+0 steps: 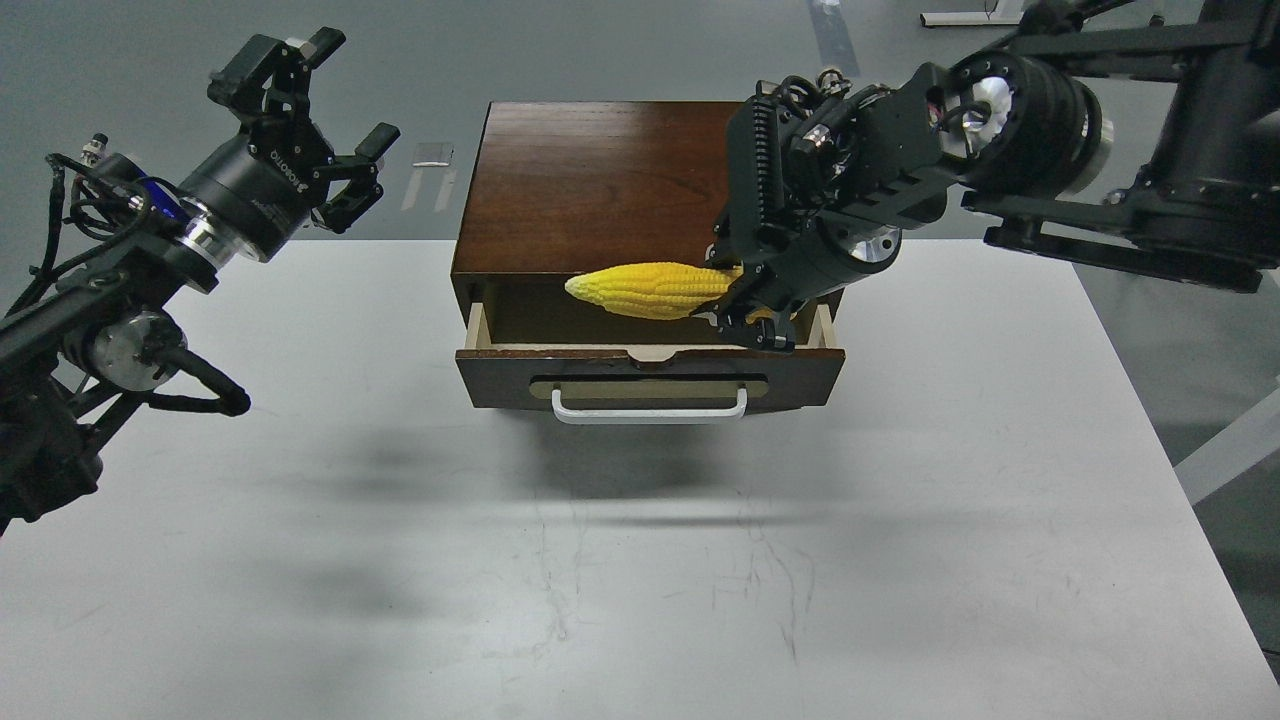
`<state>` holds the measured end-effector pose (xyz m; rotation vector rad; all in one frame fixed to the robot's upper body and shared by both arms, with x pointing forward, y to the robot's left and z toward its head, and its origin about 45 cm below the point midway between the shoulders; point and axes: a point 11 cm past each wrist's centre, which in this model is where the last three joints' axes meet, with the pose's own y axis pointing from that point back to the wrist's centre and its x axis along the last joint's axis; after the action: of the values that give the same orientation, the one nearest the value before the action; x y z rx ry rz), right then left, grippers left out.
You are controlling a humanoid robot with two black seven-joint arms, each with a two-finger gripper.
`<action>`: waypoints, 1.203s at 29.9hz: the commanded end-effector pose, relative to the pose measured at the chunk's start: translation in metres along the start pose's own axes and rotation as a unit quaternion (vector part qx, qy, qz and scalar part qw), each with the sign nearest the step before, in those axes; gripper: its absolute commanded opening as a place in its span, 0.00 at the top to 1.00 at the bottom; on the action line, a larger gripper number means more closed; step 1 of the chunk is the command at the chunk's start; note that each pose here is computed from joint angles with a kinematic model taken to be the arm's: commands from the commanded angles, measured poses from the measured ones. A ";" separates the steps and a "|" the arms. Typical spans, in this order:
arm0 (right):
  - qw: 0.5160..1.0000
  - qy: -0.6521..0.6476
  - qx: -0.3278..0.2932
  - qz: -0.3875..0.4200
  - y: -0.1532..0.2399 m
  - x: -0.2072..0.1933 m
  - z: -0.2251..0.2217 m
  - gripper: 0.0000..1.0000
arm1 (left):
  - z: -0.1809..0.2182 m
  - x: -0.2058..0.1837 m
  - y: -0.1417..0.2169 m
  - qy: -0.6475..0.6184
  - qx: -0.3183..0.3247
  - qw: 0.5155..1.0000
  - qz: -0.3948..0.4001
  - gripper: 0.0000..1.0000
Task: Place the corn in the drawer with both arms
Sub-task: 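Lower the corn into the drawer and open the right gripper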
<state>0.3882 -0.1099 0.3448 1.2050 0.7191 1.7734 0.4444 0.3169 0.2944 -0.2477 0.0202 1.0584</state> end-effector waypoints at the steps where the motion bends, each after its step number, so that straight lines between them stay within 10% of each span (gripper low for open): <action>1: 1.000 -0.010 0.002 -0.003 -0.009 -0.006 0.001 1.00 | 0.001 0.000 0.000 -0.001 0.000 1.000 0.000 0.02; 36: 0.999 -0.031 0.009 -0.004 -0.028 -0.014 -0.001 0.91 | 0.001 0.000 0.001 0.002 0.000 1.000 -0.006 0.01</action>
<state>0.3989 -0.1102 0.3142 1.2629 0.7056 1.7150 0.4438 0.3178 0.2951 -0.2476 0.0202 1.0532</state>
